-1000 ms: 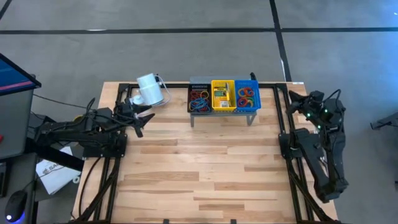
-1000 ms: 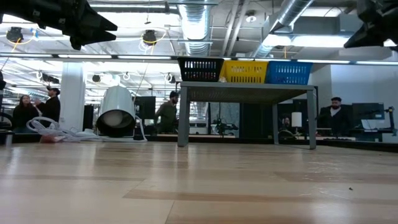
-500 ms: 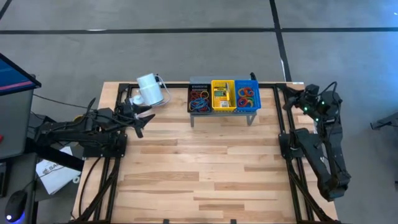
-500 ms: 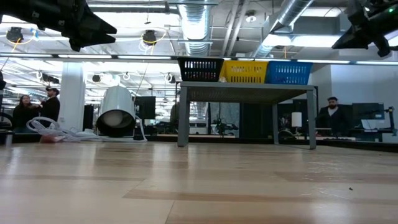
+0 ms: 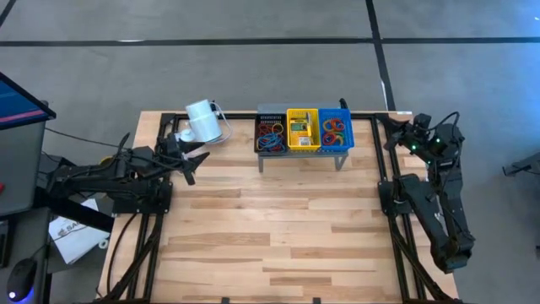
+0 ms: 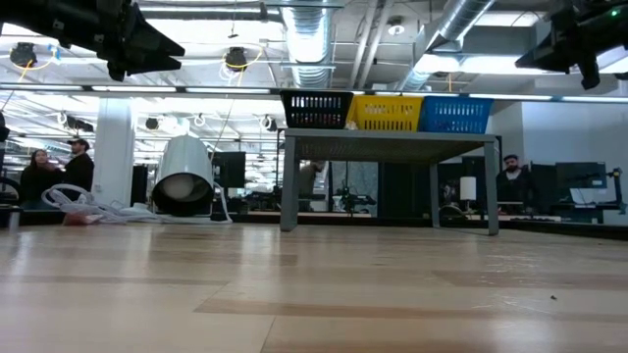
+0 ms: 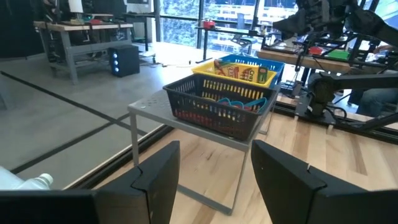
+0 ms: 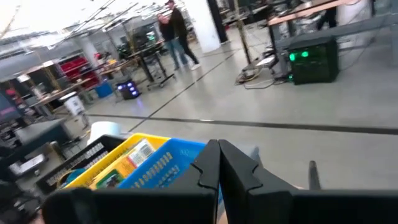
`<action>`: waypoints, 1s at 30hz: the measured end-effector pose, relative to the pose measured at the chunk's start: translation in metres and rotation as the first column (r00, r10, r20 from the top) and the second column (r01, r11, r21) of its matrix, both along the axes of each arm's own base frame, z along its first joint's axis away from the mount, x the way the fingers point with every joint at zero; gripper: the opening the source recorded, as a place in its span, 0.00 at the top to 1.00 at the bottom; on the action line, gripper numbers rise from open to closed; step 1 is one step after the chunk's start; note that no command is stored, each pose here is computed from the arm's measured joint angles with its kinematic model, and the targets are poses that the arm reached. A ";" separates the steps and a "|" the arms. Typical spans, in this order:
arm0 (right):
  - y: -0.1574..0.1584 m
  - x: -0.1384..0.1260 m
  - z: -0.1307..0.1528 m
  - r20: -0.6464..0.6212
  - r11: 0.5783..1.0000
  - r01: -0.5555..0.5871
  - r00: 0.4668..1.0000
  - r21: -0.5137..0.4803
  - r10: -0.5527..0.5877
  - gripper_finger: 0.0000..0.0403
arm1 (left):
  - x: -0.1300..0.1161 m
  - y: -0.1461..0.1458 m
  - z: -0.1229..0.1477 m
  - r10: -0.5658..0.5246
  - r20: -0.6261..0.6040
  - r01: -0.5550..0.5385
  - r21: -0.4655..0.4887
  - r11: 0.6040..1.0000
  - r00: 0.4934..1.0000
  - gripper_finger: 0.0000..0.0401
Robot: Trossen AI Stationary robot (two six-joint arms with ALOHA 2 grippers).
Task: Pick & Place Office Desk Supplies
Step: Return to Home Position
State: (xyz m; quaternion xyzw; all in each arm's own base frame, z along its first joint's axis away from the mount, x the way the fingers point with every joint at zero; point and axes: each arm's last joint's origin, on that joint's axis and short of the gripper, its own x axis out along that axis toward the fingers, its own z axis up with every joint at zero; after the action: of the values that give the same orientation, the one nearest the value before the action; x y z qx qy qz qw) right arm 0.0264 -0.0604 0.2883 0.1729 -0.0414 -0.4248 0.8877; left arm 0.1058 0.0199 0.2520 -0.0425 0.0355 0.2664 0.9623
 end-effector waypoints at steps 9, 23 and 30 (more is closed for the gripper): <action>0.000 0.000 0.000 -0.008 1.000 -0.023 1.000 -0.006 0.023 1.00 | 0.000 0.000 0.000 0.000 0.002 0.000 0.000 1.000 1.000 0.51; 0.002 0.002 0.000 0.002 0.997 -0.077 0.997 0.001 0.077 1.00 | 0.000 0.000 0.001 0.000 0.010 0.000 0.001 1.000 1.000 0.51; 0.003 0.003 0.000 0.018 0.989 -0.147 0.989 0.010 0.147 1.00 | 0.000 0.000 0.001 0.000 0.010 0.000 0.000 1.000 1.000 0.51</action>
State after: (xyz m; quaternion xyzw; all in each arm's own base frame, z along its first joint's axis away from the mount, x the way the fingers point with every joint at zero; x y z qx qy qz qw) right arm 0.0296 -0.0573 0.2882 0.1841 -0.0339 -0.3571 0.9151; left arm 0.1059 0.0199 0.2529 -0.0437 0.0305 0.2660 0.9625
